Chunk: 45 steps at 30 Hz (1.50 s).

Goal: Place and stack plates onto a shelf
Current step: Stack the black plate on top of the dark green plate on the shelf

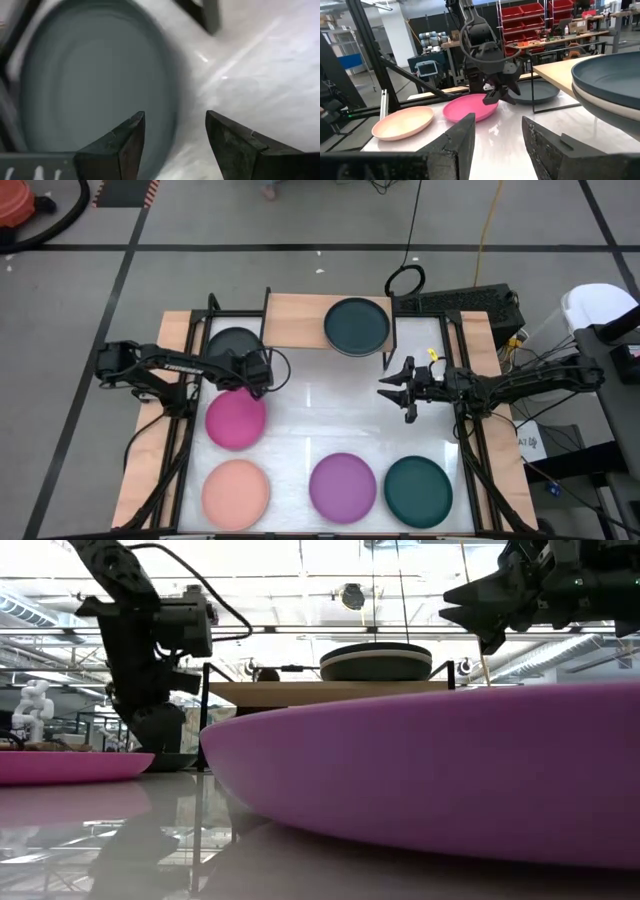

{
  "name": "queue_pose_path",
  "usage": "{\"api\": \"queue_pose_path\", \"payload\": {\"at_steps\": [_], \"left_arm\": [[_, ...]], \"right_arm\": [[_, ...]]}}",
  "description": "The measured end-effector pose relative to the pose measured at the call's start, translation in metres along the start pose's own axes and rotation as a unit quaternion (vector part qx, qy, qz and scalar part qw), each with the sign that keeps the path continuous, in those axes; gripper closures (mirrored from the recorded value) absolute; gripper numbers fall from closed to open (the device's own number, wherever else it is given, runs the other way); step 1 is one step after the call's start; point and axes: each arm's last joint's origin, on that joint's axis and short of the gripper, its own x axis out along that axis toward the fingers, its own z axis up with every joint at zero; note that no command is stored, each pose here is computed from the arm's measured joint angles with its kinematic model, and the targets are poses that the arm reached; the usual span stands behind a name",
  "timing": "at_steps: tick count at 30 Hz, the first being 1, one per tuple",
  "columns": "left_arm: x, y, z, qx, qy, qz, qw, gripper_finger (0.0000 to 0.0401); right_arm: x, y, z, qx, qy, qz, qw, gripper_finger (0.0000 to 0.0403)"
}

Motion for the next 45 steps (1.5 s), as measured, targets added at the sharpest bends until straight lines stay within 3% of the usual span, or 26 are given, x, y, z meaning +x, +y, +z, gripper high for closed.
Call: {"api": "queue_pose_path", "payload": {"at_steps": [3, 12, 20, 23, 34, 45], "left_arm": [[0.009, 0.000, -0.004, 0.005, -0.004, -0.019, 1.000, 0.0188], [0.019, 0.009, -0.008, -0.022, 0.007, -0.008, 1.000, 0.0188], [0.020, 0.009, -0.006, -0.015, -0.002, -0.005, 1.000, 0.0192], [0.020, 0.009, -0.006, -0.012, -0.002, -0.004, 1.000, 0.0220], [0.019, 0.009, -0.006, -0.016, 0.004, -0.010, 1.000, 0.0385], [-0.009, 0.006, 0.013, -0.038, 0.018, -0.005, 0.999, 0.0389]], "right_arm": [[0.000, 0.000, 0.000, 0.008, 0.000, 0.000, 1.000, 0.0260], [0.000, 0.000, 0.000, 0.008, -0.001, 0.000, 1.000, 0.0260], [0.000, 0.000, 0.000, 0.008, -0.002, -0.002, 1.000, 0.0260], [0.000, 0.000, 0.000, 0.008, -0.002, -0.002, 1.000, 0.0260], [0.000, 0.000, 0.000, 0.008, -0.002, -0.002, 1.000, 0.0260], [0.000, 0.000, 0.000, 0.008, -0.002, -0.002, 1.000, 0.0260]]}}
